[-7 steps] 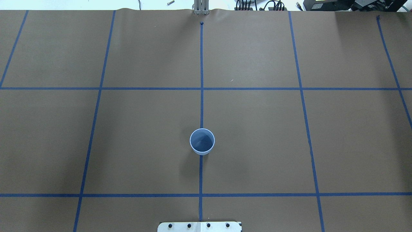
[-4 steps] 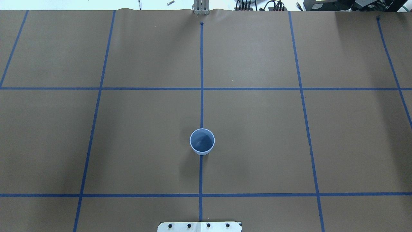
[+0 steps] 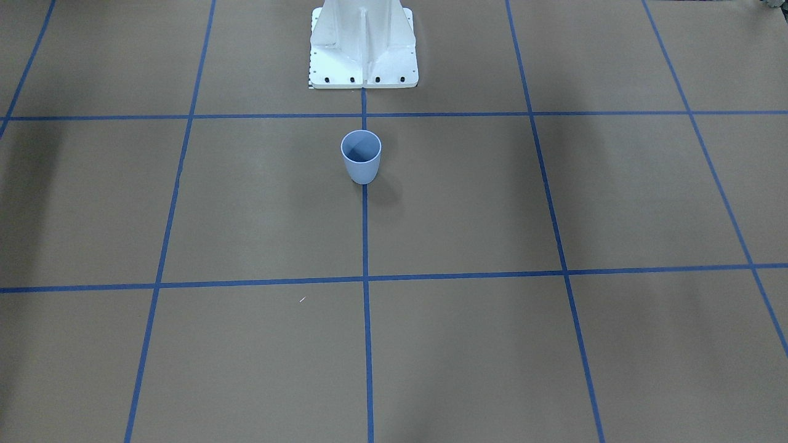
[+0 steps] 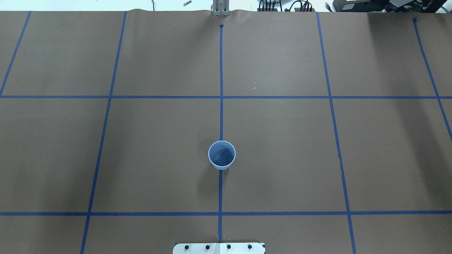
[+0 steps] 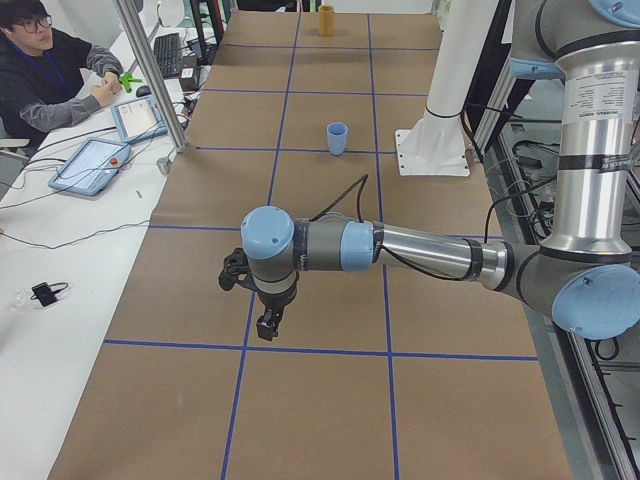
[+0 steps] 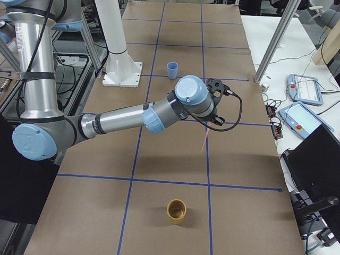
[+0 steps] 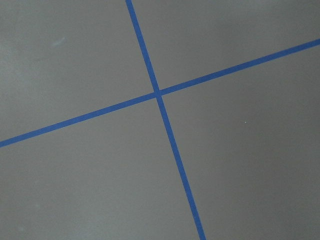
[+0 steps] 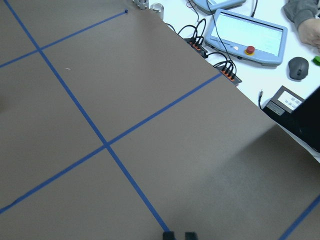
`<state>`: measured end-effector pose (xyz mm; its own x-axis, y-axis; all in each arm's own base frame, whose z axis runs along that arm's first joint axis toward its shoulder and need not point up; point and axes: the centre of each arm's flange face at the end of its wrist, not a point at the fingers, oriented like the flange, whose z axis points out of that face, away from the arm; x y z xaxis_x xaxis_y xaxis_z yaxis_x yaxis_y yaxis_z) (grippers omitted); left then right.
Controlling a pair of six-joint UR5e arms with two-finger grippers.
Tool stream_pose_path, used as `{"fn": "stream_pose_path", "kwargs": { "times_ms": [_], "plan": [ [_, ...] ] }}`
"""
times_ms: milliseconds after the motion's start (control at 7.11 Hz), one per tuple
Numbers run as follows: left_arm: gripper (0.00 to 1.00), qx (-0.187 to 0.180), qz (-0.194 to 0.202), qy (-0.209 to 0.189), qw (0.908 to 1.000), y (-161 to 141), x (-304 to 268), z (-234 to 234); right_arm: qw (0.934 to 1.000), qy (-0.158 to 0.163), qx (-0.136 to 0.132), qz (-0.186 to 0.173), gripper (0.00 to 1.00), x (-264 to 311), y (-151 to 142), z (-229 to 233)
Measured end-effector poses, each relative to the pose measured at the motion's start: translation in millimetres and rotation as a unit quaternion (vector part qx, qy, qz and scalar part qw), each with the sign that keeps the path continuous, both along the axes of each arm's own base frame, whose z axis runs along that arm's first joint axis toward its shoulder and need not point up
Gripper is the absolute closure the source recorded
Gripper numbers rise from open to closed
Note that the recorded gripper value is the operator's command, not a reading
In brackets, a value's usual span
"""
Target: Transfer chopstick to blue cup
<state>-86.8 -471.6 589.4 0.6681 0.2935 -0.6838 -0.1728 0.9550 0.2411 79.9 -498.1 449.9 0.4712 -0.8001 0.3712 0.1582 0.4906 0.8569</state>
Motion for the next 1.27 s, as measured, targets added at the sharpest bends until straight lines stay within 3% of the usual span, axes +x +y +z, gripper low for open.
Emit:
{"fn": "stream_pose_path", "kwargs": {
  "times_ms": [281, 703, 984, 1265],
  "plan": [
    [0.01, -0.004, -0.002, 0.002, 1.0, 0.5, 0.3, 1.8, 0.9975, 0.002, 0.038, -0.059, 1.0, -73.5, -6.5, -45.3],
    [0.01, -0.014, -0.002, 0.003, 0.9999, 10.7, 1.0, 10.9, 0.986, -0.023, 0.071, -0.149, 1.0, -216.5, -2.7, -149.6],
    [0.01, -0.022, -0.002, 0.004, 0.9998, 15.8, 1.2, 18.3, 0.986, -0.039, 0.069, -0.147, 1.0, -315.1, 10.4, -233.8],
    [0.01, -0.03, -0.002, 0.004, 0.9995, 20.9, 1.4, 25.7, 0.9901, -0.028, 0.079, -0.113, 1.0, -399.1, 31.7, -297.1]
  ]
}}
